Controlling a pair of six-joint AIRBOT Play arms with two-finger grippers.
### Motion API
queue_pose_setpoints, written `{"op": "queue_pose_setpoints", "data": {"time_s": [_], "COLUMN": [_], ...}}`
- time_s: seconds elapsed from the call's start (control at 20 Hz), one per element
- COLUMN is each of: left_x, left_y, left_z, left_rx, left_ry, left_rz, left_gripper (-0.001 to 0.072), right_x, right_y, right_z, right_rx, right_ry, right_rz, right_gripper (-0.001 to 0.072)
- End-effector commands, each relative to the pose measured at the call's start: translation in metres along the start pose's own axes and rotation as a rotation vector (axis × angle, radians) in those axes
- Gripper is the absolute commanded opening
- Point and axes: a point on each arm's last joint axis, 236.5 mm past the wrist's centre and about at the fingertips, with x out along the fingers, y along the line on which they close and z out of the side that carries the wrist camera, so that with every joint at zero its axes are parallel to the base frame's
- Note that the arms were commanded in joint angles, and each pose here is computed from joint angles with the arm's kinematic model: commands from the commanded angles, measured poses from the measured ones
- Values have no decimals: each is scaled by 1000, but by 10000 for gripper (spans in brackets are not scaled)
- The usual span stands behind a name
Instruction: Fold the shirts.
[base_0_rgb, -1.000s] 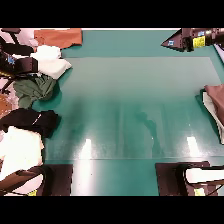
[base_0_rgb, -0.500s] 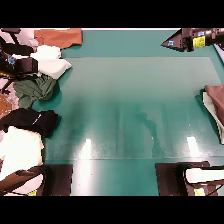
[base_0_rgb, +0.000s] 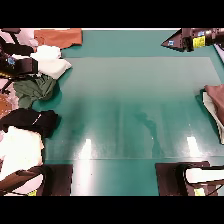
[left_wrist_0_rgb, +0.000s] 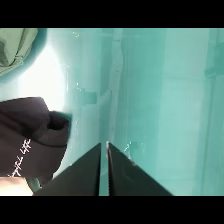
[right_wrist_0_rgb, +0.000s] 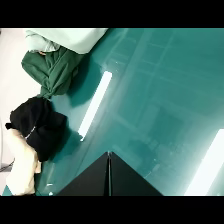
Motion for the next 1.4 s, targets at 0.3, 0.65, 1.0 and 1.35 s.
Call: {"op": "queue_pose_setpoints", "data": {"time_s": [0.3, 0.65, 1.0, 1.35], "left_x": [0, 0, -4, -6], "left_y": [0, 1, -39, -88], "left_z": [-1, -5, 21, 23], "left_rx": [0, 34, 51, 74], "left_ry": [4, 19, -93, -82], "left_rz": [1, 3, -166, -378], "left_gripper": [82, 82, 82, 86], "right_x": [0, 0, 0, 0], "right_y": [0, 0, 0, 0], "right_z": [0, 0, 0, 0], "right_rx": [0, 0, 0, 0], "right_ry": [0, 0, 0, 0], "right_rz": [0, 0, 0, 0], "right_gripper": [23, 23, 23, 23]}}
